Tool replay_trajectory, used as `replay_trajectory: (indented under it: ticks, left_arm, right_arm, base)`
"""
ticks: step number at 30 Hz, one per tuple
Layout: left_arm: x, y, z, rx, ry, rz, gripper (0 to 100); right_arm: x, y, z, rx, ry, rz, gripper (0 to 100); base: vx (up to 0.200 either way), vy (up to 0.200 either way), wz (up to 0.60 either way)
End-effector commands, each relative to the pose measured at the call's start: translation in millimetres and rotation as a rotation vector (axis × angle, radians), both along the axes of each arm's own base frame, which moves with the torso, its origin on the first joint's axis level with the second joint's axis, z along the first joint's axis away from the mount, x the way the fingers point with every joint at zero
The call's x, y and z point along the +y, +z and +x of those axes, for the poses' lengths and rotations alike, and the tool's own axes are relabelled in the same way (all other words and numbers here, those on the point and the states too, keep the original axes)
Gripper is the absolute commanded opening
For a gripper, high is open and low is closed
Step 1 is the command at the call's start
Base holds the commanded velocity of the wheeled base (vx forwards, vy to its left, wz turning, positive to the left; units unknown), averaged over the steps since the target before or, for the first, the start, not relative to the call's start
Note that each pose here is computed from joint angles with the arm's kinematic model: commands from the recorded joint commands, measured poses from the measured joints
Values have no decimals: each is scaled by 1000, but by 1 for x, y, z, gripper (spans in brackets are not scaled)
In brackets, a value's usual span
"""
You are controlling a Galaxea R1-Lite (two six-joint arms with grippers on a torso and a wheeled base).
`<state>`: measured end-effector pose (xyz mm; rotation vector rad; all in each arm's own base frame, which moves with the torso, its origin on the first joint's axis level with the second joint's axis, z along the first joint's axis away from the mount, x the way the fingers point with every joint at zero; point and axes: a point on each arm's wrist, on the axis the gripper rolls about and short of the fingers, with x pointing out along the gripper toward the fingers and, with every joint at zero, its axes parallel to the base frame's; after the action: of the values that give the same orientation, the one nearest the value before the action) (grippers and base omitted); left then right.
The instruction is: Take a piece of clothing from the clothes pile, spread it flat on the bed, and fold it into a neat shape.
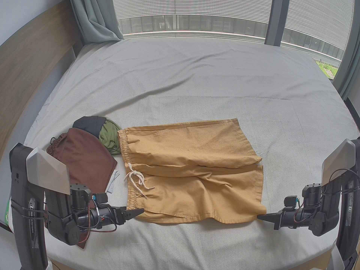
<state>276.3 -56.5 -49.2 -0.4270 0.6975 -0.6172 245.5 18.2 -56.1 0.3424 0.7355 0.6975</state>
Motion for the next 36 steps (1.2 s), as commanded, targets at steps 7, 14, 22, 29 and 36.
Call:
replay_trajectory:
  ticks: [7, 14, 22, 29, 36]
  left_arm:
    - [-9, -11, 7, 10, 23, 17, 100]
    - [-9, -11, 6, 21, 30, 10, 0]
    - [-12, -10, 4, 22, 20, 9, 0]
    - [-1, 7, -10, 27, 41, 7, 0]
    - [17, 20, -26, 50, 41, -24, 0]
  right_arm:
    - [0, -2, 1, 2, 0, 0, 0]
    - [0, -2, 1, 2, 0, 0, 0]
    - [0, -1, -1, 9, 0, 0, 0]
    - [-3, 1, -8, 19, -6, -6, 0]
    - [-9, 1, -16, 17, -1, -34, 0]
  base:
    - [0, 0, 0]
    - [0, 0, 0]
    - [0, 0, 0]
    - [0, 0, 0]
    - [0, 0, 0]
